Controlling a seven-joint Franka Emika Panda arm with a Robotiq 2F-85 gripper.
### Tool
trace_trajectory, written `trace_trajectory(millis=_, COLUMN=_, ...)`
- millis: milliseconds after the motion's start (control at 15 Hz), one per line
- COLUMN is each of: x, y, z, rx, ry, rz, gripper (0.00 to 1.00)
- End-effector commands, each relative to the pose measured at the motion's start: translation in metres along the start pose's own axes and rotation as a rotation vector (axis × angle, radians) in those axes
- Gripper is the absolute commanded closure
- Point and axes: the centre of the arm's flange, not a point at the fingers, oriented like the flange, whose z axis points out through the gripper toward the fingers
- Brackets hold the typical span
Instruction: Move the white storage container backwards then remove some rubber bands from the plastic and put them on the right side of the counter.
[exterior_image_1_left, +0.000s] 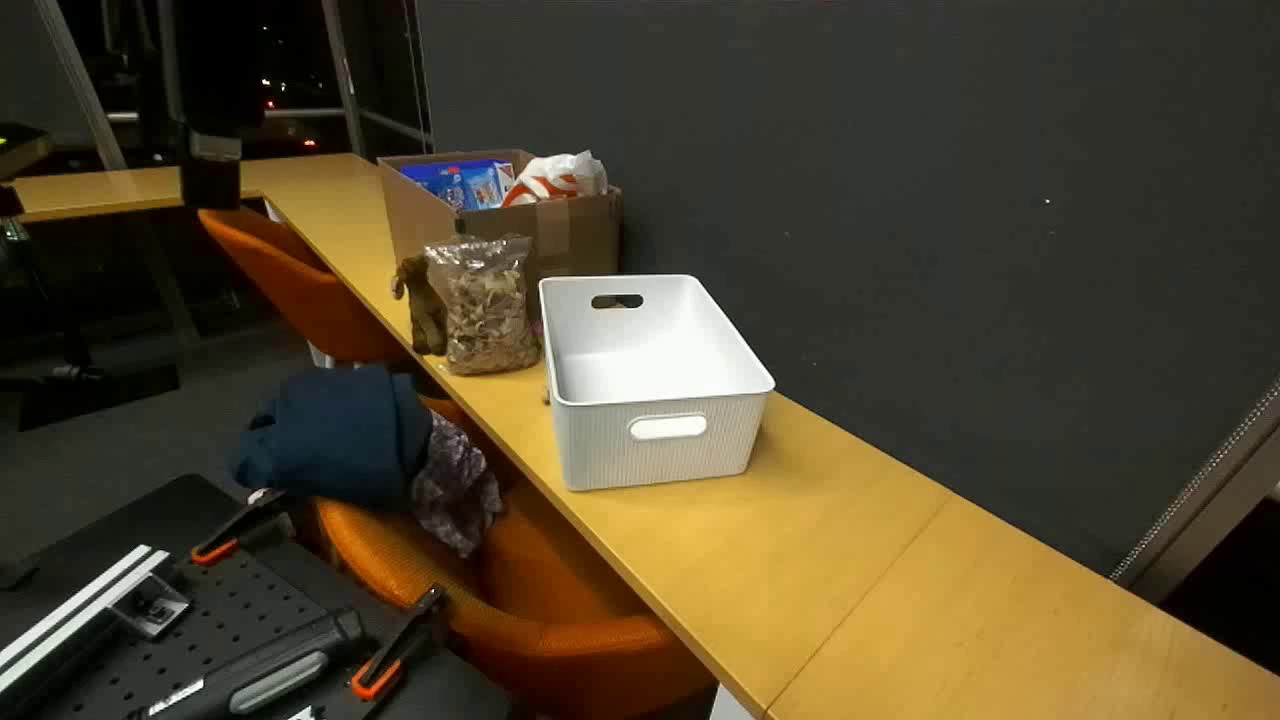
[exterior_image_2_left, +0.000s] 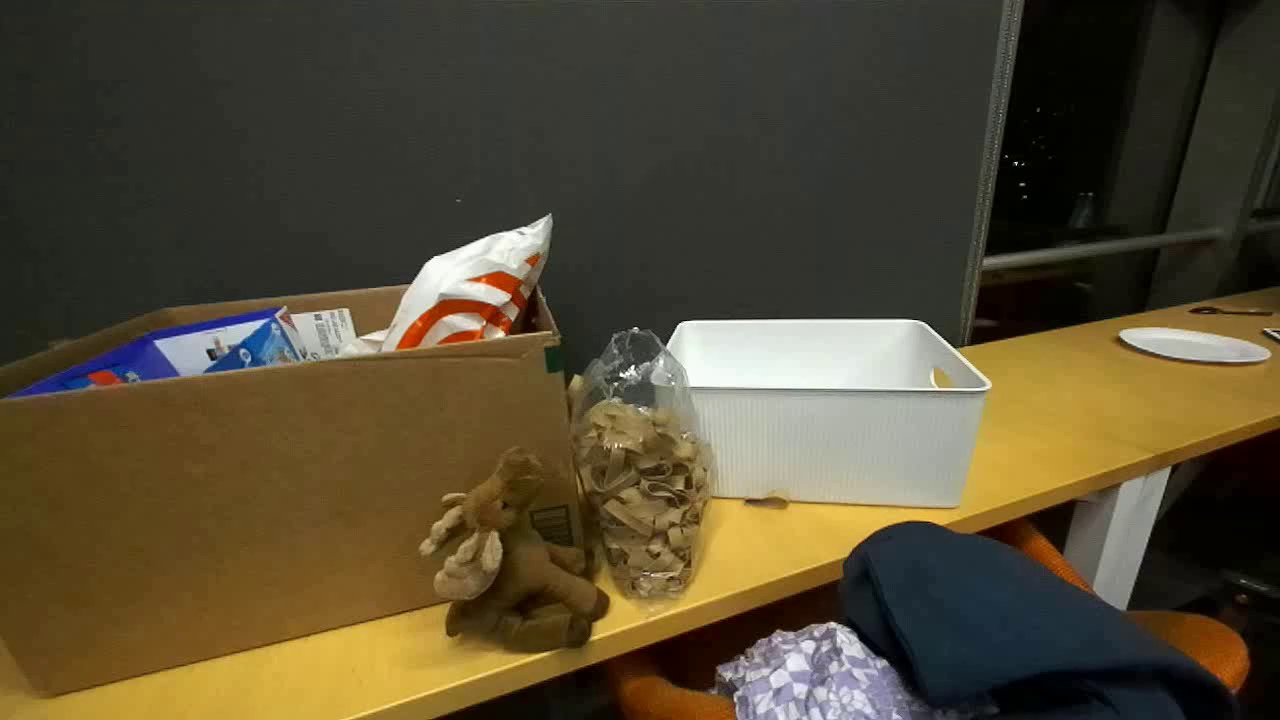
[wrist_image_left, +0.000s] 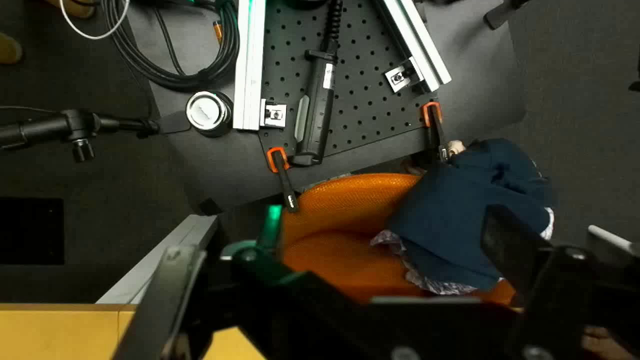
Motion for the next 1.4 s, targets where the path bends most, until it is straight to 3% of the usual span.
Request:
trace_trajectory(millis=0, x=0.000, y=0.000, z=-0.001, rx=0.000, ry=0.002, rz=0.000, gripper=0.00)
trace_trajectory(millis=333, x=0.000, y=0.000, z=-0.002, rx=0.000, ry=0.004, rz=0.000, gripper=0.00)
trace_trajectory(millis=733, x=0.070, y=-0.056, z=-0.003, rx=0.023, ry=0.065, rz=-0.127, gripper=0.00)
trace_trajectory(millis=1000, x=0.135, y=-0.114, z=0.039, rx=0.026, ry=0.120, rz=-0.218, gripper=0.00)
trace_trajectory(millis=1333, x=0.207, y=-0.131, z=0.118, rx=-0.026, ry=0.190, rz=-0.223, gripper=0.00)
